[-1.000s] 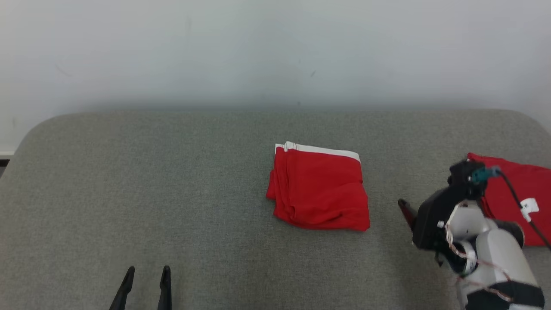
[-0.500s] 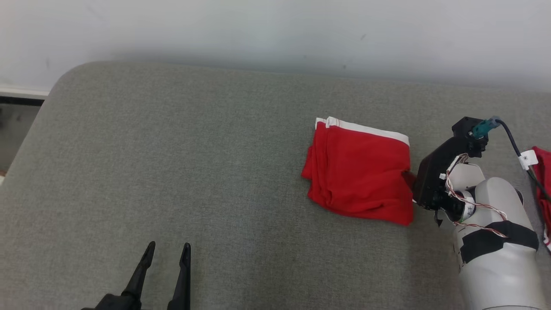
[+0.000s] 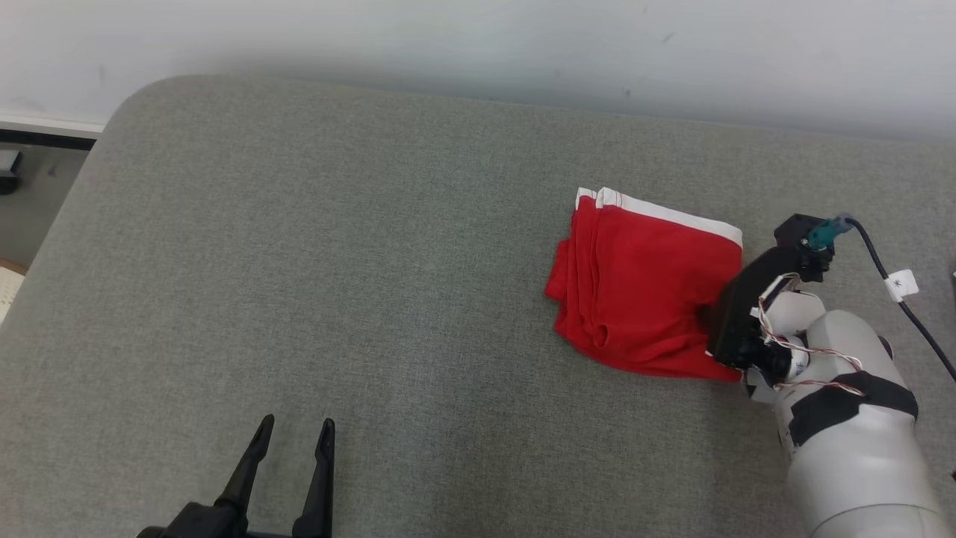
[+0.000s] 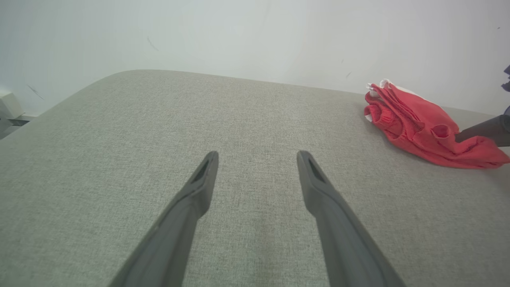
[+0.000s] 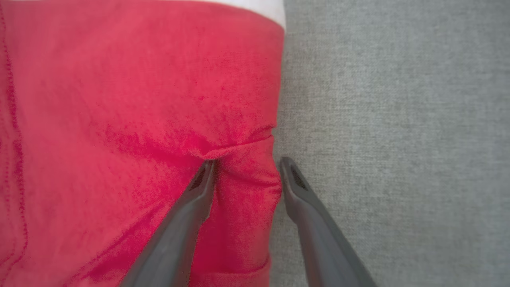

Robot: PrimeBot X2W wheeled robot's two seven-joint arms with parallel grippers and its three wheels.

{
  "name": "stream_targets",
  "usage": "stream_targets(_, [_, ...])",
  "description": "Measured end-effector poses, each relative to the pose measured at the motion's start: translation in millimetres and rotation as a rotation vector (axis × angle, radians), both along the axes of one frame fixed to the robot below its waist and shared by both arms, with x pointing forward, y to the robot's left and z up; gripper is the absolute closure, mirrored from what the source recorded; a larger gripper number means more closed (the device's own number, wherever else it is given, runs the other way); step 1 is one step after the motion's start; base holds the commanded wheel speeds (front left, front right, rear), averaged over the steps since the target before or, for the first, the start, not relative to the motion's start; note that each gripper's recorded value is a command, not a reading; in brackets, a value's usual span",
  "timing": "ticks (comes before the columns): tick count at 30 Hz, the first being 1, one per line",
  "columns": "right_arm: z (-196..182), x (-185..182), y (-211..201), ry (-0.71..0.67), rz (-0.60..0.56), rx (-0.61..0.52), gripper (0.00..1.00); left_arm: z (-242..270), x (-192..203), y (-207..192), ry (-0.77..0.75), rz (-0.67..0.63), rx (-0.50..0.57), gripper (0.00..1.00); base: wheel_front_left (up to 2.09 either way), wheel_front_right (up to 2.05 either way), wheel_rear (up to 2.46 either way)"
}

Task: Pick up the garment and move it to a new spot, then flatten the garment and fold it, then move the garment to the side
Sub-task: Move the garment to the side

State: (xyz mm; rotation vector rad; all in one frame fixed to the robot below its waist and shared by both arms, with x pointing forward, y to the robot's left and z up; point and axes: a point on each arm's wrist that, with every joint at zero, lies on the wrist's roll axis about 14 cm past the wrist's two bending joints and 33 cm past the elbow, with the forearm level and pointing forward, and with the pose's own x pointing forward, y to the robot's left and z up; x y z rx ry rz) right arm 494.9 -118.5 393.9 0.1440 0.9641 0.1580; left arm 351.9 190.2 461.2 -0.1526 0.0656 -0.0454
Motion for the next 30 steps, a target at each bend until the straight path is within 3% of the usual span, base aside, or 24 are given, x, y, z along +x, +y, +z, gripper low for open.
stream_targets(1, [-0.1,1.2,0.7,-0.005,0.003,-0.002,1.00,-0.5,0.9,0.0,0.002,-0.002,0.001,0.00,0.00,0.00,0.00])
stream_targets(10, [27.1,12.4,-4.7,-0.129,0.051,-0.076,1.00,5.5,12.8,-3.4,-0.022,-0.028,0.009,0.00,0.00,0.00,0.00])
stream_targets(14, [67.4,23.5,-51.0,-0.237,0.054,-0.220,1.00,12.1,23.2,-11.4,-0.048,-0.060,0.009,0.00,0.00,0.00,0.00])
stream_targets(18, [87.3,19.8,-97.9,-0.262,0.034,-0.335,1.00,16.2,29.9,-22.3,-0.064,-0.091,-0.005,0.00,0.00,0.00,0.00])
stream_targets(22, [90.4,-0.6,-160.8,-0.209,-0.008,-0.461,1.00,20.4,41.9,-34.2,-0.082,-0.130,-0.015,0.00,0.00,0.00,0.00])
stream_targets(27, [85.0,-13.7,-186.1,-0.158,0.000,-0.498,1.00,17.1,54.6,-38.3,-0.080,-0.152,-0.009,0.00,0.00,0.00,0.00])
stream_targets(30, [95.5,-17.2,-215.1,-0.156,-0.011,-0.581,1.00,7.9,58.4,-40.3,-0.056,-0.162,-0.013,0.00,0.00,0.00,0.00])
